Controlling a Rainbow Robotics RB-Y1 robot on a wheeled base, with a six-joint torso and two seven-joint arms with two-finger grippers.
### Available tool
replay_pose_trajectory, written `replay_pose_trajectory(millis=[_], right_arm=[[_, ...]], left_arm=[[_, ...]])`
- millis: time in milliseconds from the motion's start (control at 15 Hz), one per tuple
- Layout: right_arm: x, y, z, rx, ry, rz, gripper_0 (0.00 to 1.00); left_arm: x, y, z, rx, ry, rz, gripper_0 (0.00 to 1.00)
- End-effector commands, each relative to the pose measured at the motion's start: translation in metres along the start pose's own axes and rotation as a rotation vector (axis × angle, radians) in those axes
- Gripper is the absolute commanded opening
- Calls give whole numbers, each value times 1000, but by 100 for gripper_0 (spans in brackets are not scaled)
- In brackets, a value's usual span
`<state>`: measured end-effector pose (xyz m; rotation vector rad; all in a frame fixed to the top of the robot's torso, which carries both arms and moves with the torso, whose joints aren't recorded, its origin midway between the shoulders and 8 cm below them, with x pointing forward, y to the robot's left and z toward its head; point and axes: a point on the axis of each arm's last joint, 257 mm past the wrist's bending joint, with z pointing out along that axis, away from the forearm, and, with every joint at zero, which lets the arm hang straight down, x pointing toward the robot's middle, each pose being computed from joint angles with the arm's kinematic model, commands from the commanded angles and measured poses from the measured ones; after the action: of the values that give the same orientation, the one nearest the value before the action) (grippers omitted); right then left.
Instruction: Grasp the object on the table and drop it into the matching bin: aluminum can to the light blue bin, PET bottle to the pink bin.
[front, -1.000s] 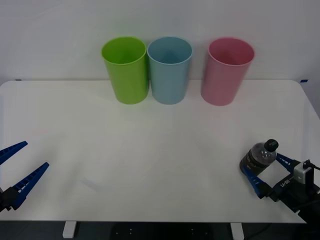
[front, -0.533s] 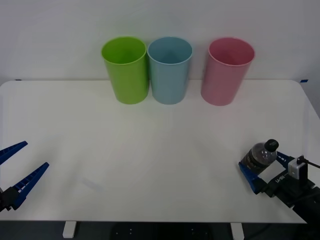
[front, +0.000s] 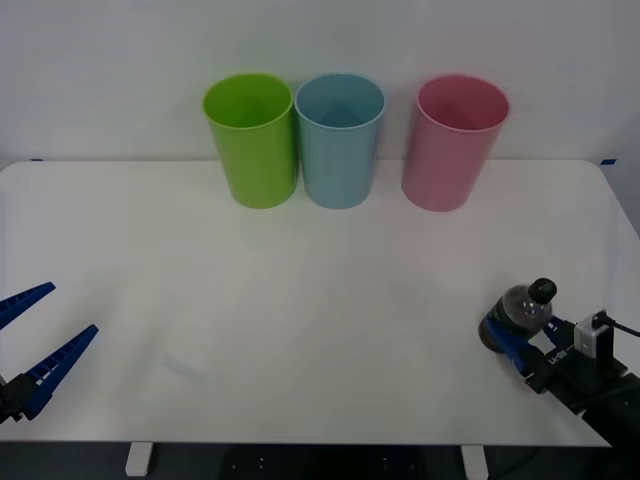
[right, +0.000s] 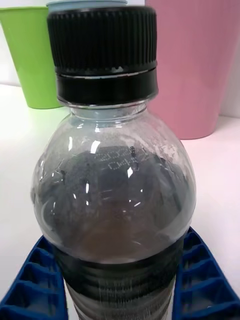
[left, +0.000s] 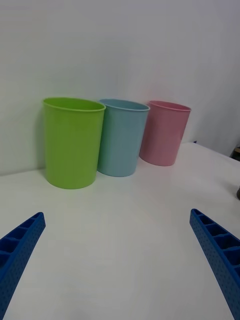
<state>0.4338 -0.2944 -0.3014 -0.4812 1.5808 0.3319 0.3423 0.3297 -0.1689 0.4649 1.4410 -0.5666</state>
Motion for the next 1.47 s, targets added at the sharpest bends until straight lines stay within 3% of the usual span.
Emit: replay_pose_trajectory(millis=[67, 400, 933, 1067, 1467], right_arm=[[0, 0, 0, 2, -2, -1, 0], [-8, -2, 0, 3, -23, 4, 0], [-44, -10, 1, 1, -87, 1, 0], [-56, -8, 2, -14, -109, 47, 0], [-102, -6, 1, -73, -163, 122, 0]], left_arm=[[0, 0, 0, 0, 0, 0, 100], [0, 0, 0, 0, 0, 0, 100], [0, 0, 0, 0, 0, 0, 100], [0, 0, 0, 0, 0, 0, 100], [0, 0, 0, 0, 0, 0, 100]])
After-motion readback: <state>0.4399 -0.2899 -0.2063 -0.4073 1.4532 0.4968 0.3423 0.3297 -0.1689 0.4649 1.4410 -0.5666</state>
